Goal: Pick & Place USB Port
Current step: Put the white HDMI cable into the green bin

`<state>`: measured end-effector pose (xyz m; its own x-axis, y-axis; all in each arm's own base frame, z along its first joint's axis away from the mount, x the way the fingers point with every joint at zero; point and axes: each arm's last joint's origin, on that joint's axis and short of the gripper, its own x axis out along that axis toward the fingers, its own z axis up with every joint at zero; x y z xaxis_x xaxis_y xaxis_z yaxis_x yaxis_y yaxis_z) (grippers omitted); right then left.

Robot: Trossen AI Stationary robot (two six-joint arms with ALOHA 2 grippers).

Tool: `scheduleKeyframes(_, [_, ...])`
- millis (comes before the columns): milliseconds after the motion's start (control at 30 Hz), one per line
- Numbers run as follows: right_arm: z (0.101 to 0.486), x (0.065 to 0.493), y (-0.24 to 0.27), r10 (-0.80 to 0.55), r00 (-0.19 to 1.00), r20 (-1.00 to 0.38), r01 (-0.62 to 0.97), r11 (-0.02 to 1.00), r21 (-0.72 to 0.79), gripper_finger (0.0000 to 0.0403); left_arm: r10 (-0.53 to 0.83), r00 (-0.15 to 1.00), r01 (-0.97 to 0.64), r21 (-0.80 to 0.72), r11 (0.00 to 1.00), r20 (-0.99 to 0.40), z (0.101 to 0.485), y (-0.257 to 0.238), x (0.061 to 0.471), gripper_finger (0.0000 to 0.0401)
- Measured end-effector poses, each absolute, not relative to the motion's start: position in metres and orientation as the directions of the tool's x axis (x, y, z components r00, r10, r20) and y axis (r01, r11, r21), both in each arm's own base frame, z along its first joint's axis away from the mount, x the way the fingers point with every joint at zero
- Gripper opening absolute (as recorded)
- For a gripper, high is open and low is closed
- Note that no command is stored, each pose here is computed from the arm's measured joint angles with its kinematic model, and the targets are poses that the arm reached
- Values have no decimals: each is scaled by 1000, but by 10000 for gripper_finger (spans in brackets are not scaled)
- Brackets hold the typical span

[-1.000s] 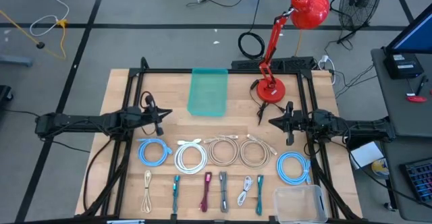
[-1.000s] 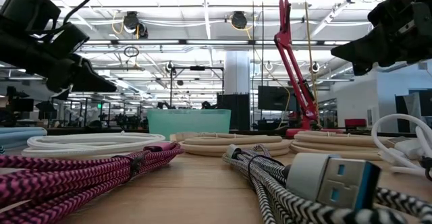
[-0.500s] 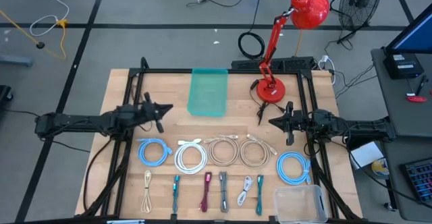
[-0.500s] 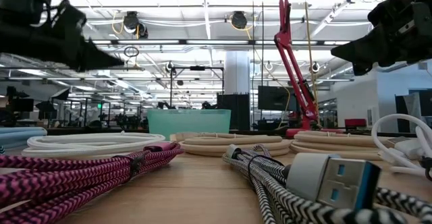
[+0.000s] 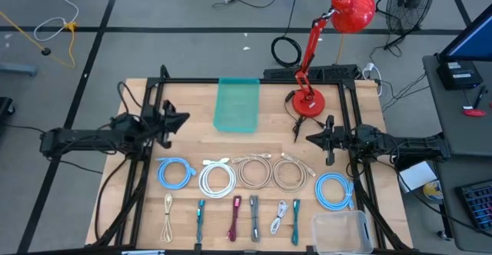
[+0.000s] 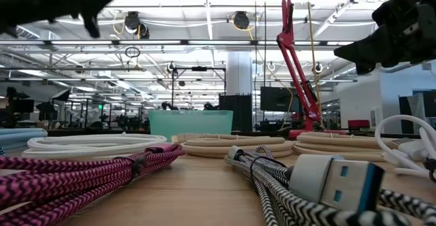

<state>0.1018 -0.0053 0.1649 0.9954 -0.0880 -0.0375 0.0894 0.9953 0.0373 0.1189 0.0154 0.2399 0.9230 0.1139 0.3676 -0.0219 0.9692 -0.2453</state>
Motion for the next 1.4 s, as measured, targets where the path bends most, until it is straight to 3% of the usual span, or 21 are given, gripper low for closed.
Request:
scheduleKeyframes(133, [165, 102, -5, -88, 995, -37, 89, 996, 31, 4, -74, 974, 115, -187, 976, 213, 265, 10, 132, 21])
scheduleKeyframes(300, [165, 102, -5, -88, 995, -37, 90, 996, 31, 4, -93, 995, 88, -118, 989, -40, 270, 3, 166, 21])
scheduleKeyframes(467, [165, 102, -5, -89, 995, -37, 90, 995, 31, 4, -111, 941, 109, -24, 994, -321, 250, -8, 210, 33])
scheduleKeyframes(633, [165, 102, -5, -89, 995, -38, 90, 995, 31, 4, -66, 806, 93, 16, 996, -589, 242, -16, 245, 92])
scheduleKeyframes(800, [165, 102, -5, -89, 995, -37, 90, 995, 31, 4, -34, 659, 101, 44, 994, -751, 233, -27, 270, 167])
scheduleKeyframes(967, [165, 102, -5, -89, 996, -33, 90, 996, 28, 4, 27, 563, 89, 93, 992, -826, 227, -32, 283, 210])
scheduleKeyframes(1167, [174, 102, -5, -91, 995, 51, 92, 996, -4, 4, 31, 548, 84, 92, 992, -836, 225, -33, 285, 216])
scheduleKeyframes(1400, [205, 95, -5, -89, 921, 380, 115, 992, -46, 4, 54, 433, 13, 66, 998, -900, 214, -29, 273, 216])
